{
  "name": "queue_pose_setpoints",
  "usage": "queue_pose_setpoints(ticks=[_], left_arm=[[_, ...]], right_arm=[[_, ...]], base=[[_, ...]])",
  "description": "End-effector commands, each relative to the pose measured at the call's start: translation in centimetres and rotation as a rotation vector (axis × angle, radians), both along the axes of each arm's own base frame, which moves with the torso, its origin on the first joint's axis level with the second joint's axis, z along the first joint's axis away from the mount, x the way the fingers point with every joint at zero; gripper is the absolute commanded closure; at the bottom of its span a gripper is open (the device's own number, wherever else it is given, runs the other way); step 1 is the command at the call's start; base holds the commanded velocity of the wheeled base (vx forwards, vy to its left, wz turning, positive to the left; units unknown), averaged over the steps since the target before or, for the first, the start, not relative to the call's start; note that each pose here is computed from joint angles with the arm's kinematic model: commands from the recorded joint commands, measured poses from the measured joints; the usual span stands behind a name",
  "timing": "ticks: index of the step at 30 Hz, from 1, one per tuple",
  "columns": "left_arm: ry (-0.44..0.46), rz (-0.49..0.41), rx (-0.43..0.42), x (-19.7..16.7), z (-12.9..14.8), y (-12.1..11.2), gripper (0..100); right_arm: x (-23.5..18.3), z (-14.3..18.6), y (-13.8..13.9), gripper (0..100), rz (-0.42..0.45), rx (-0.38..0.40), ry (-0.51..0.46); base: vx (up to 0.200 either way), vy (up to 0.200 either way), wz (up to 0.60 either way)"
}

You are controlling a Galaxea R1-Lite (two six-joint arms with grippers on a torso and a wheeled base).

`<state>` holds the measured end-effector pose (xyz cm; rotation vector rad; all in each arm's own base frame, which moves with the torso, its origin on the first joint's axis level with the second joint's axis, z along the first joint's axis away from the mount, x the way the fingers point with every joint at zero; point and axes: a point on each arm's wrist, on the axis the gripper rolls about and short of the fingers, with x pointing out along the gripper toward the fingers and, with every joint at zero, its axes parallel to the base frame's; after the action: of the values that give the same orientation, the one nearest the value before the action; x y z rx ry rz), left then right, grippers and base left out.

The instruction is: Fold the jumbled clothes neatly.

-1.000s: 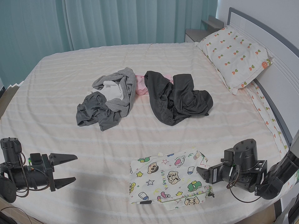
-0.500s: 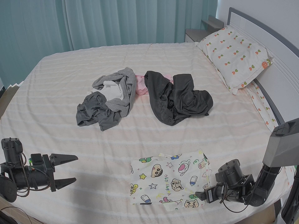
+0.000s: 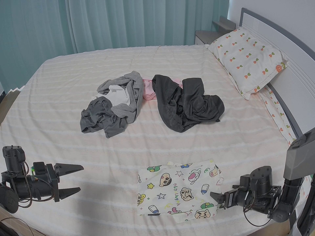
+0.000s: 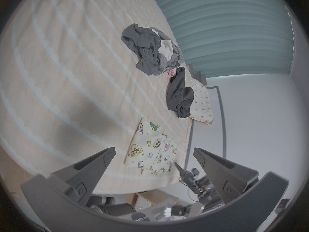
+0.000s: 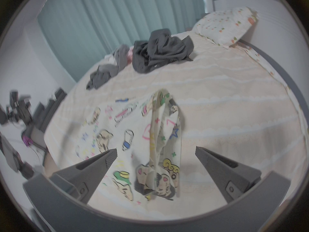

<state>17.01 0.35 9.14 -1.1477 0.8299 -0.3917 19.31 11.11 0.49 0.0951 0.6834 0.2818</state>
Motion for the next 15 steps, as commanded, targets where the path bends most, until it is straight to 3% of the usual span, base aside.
queue_pose_setpoints(ticks=[1, 3, 4, 7, 12, 15], left_arm=[[-0.024, -0.047, 0.081, 0.7, 0.1, -2.2, 0], [-0.045, -0.045, 0.153, 1.8, 0.4, -4.2, 0], [-0.045, -0.045, 0.153, 1.8, 0.4, -4.2, 0], [-0.04, -0.03, 0.259, 3.5, 0.0, -7.7, 0], [-0.033, -0.134, 0.258, 3.6, -0.5, -10.2, 0], [-0.037, -0.153, 0.249, 3.4, -0.3, -10.8, 0]], right_arm=[[-0.5, 2.4, -2.1, 0, -0.074, 0.228, -0.021], [-0.3, 3.4, -2.7, 0, -0.032, 0.303, -0.038], [-0.3, 3.4, -2.7, 0, -0.032, 0.303, -0.038], [0.5, 3.9, -3.2, 0, -0.033, 0.335, -0.068], [2.1, 4.4, -3.0, 0, -0.025, 0.367, -0.105], [2.1, 4.3, -2.9, 0, -0.011, 0.38, -0.097]], base=[[0.0, 0.0, 0.0], [0.0, 0.0, 0.0], [0.0, 0.0, 0.0], [0.0, 0.0, 0.0], [0.0, 0.0, 0.0], [0.0, 0.0, 0.0]])
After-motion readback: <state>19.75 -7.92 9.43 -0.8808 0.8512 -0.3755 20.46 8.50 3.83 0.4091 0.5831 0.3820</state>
